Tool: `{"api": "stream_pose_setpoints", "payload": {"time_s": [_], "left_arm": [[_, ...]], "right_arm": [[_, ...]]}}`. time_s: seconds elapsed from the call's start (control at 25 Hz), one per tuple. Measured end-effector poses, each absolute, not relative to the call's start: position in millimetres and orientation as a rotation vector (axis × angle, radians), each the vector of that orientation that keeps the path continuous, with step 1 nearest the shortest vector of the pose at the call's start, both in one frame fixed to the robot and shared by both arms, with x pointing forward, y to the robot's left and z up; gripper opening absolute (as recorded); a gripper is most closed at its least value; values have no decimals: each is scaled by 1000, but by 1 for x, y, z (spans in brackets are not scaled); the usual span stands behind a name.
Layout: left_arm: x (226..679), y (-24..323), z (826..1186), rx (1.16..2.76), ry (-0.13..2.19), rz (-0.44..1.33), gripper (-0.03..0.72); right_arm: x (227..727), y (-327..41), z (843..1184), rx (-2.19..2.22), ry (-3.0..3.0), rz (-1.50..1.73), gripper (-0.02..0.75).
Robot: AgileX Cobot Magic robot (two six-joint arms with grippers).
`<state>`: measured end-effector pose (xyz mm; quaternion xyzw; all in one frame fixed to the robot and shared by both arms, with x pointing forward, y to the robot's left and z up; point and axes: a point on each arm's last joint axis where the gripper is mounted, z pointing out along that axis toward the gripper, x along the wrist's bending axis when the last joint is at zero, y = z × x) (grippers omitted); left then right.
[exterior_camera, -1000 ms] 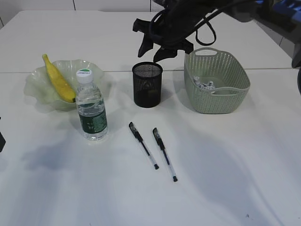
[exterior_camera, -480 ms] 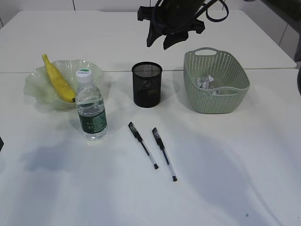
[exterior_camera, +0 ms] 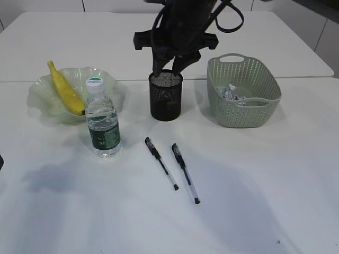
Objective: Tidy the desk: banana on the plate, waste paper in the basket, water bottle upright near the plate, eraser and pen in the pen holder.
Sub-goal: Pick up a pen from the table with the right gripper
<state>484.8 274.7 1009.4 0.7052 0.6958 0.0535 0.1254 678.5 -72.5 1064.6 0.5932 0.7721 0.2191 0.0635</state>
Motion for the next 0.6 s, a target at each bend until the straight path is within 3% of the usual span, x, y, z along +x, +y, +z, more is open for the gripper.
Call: {"api": "stream_pose_setpoints", "payload": {"time_s": [0.24,0.6], "left_arm": [[485,275,1009,2054,2027,156,498],[484,275,1009,2057,2029,152,489]], "right_arm": [[653,-90,1062,1779,2388,504,336],[622,-106,1017,1829,2499,228,336]]}}
